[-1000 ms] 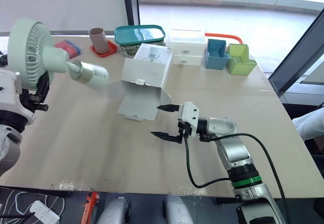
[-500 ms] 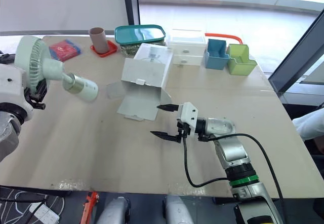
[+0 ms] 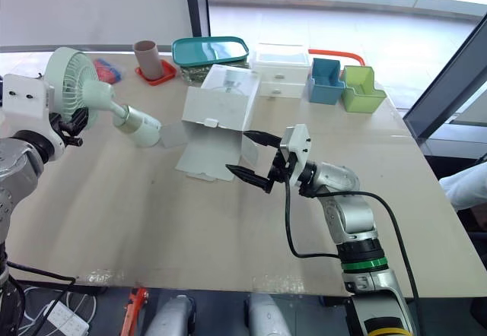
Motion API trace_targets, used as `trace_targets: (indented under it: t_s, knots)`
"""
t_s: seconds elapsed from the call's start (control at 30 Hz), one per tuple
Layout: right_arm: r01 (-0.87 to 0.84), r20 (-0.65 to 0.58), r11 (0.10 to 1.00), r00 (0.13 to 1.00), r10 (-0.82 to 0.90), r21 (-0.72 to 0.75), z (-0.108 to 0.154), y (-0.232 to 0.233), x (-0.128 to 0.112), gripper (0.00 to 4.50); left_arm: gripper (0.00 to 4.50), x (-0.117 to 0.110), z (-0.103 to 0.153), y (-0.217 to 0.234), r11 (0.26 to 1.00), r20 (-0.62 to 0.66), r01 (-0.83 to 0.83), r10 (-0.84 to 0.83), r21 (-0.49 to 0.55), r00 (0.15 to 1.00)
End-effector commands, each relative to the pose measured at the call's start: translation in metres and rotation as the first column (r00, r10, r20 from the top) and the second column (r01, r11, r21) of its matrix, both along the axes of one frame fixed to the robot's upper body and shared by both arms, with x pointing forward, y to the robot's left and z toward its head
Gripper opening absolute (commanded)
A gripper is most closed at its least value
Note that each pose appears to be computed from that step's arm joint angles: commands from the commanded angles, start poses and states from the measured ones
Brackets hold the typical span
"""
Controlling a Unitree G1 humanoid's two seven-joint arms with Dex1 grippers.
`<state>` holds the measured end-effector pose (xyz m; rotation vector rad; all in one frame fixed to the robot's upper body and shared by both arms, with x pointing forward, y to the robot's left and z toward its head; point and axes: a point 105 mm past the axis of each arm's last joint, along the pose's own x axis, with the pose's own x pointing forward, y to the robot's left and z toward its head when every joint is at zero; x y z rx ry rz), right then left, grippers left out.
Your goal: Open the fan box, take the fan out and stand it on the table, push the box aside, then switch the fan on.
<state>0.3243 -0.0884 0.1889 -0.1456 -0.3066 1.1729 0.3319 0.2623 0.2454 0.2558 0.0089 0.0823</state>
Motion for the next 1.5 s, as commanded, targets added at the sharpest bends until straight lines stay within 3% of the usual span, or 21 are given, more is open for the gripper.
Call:
trace_targets:
  t_s: [0.03, 0.4, 0.63, 0.8, 1.03, 1.13, 1.23, 1.3, 1.5]
  knots:
    - [0.006, 0.056, 1.0, 0.998, -0.005, -0.024, 0.008, 0.0, -0.006, 4.5, 1.98, 0.0, 0.039, -0.005, 0.999, 0.11, 0.005, -0.011, 0.05, 0.994]
    - [0.011, 0.057, 0.997, 0.998, -0.007, -0.07, 0.001, -0.002, -0.008, 4.5, 1.98, -0.003, 0.03, -0.01, 0.998, -0.022, -0.036, 0.037, 0.046, 0.999]
    - [0.004, 0.058, 0.997, 0.998, 0.0, -0.073, 0.0, 0.002, -0.009, 4.5, 1.98, 0.008, 0.023, -0.008, 0.999, -0.014, -0.031, 0.032, 0.035, 0.999]
    - [0.008, 0.068, 0.997, 0.998, -0.003, -0.079, -0.001, 0.003, -0.009, 4.5, 1.98, 0.023, 0.02, -0.01, 0.999, 0.038, 0.021, -0.02, -0.03, 0.999]
    - [0.036, 0.073, 0.996, 0.997, -0.03, -0.087, -0.001, -0.001, -0.01, 4.5, 1.98, 0.044, 0.001, -0.022, 0.985, -0.018, 0.101, -0.105, -0.14, 0.994]
    - [0.041, 0.071, 0.995, 0.997, -0.034, -0.088, -0.001, -0.002, -0.011, 4.5, 1.98, 0.047, 0.01, -0.015, 0.989, 0.016, 0.064, -0.062, -0.135, 0.998]
    - [0.044, 0.069, 0.995, 0.997, -0.038, -0.092, -0.002, -0.003, -0.012, 4.5, 1.98, 0.045, 0.028, -0.014, 0.998, 0.05, 0.061, -0.061, -0.005, 0.997]
    - [0.05, 0.069, 0.994, 0.997, -0.044, -0.098, -0.004, -0.005, -0.012, 4.5, 1.98, 0.041, 0.045, -0.018, 0.998, 0.057, 0.055, -0.055, 0.017, 0.997]
    - [0.049, 0.062, 0.994, 0.997, -0.044, -0.095, -0.006, -0.003, -0.012, 4.5, 1.98, 0.045, 0.042, -0.026, 0.993, 0.018, 0.071, -0.069, -0.099, 0.997]
